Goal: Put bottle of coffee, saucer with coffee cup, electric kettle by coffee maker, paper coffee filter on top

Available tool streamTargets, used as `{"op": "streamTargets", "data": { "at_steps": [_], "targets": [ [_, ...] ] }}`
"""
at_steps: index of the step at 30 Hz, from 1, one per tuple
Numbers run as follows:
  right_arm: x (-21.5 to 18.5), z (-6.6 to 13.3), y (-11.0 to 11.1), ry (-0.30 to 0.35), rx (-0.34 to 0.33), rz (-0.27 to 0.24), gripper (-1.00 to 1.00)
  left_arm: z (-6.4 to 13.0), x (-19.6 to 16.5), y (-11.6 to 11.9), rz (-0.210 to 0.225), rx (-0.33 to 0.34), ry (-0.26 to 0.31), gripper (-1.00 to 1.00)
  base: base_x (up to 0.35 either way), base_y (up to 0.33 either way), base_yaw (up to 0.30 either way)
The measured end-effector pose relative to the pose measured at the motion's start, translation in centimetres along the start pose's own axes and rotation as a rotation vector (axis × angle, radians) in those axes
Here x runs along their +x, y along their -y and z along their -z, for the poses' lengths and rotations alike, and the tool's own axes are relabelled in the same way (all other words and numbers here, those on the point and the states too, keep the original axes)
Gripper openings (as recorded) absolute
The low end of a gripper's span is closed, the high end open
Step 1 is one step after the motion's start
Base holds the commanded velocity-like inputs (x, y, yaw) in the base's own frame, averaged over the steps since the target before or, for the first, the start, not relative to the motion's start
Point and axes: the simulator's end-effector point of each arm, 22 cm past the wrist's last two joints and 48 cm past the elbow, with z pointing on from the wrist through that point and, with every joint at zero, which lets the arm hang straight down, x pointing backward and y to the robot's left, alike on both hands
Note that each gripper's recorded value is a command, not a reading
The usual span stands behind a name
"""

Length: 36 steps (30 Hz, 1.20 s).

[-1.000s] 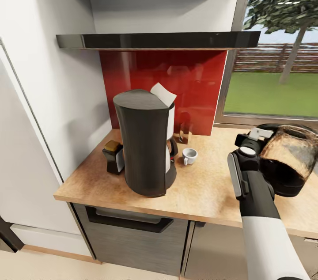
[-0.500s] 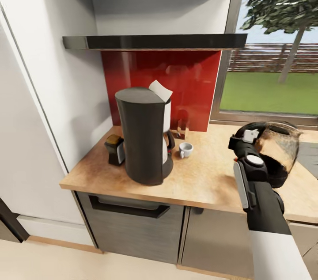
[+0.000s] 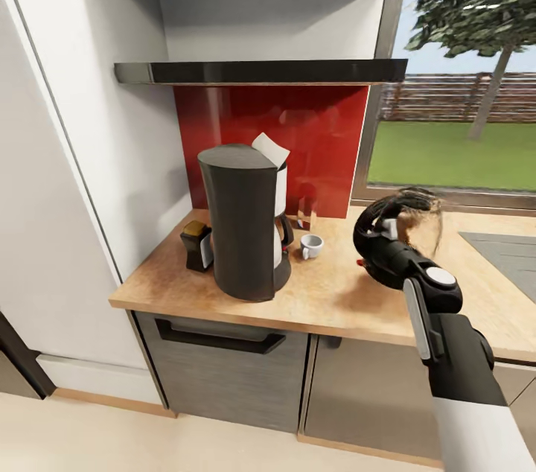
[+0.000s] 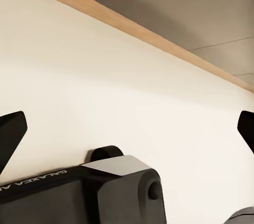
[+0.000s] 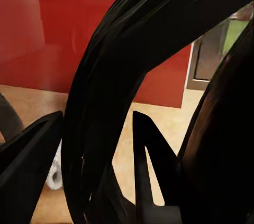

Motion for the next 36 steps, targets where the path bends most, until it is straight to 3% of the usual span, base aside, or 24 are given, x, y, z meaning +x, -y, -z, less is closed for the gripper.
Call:
{"op": "streamTargets", "data": {
  "at_steps": [4,6,11,24,29,36],
  "targets": [
    [-0.1,0.2,-2.4,0.003,-0.121,0.006,-1.0,0.0,0.0,0.0,0.0,0.0,0.0,1.0,-0.002,0.0,0.0],
    [0.0,0.7,-3.2,-0.003,-0.209,0.041,-1.0,0.0,0.0,0.0,0.0,0.0,0.0,1.0,0.0,0.0,0.0],
    [0.2,1.1,-3.9,-0.008,-0.262,0.054,-1.0,0.0,0.0,0.0,0.0,0.0,0.0,1.0,0.0,0.0,0.0],
    [0.0,1.0,-3.9,-0.016,-0.27,0.052,-1.0,0.0,0.0,0.0,0.0,0.0,0.0,1.0,-0.083,0.0,0.0],
    [0.7,0.9,-3.7,-0.067,-0.267,0.029,-1.0,0.0,0.0,0.0,0.0,0.0,0.0,1.0,-0.005,0.0,0.0],
    [-0.1,0.7,-3.8,-0.062,-0.27,0.023,-1.0,0.0,0.0,0.0,0.001,0.0,0.0,1.0,-0.021,0.0,0.0]
  ]
}}
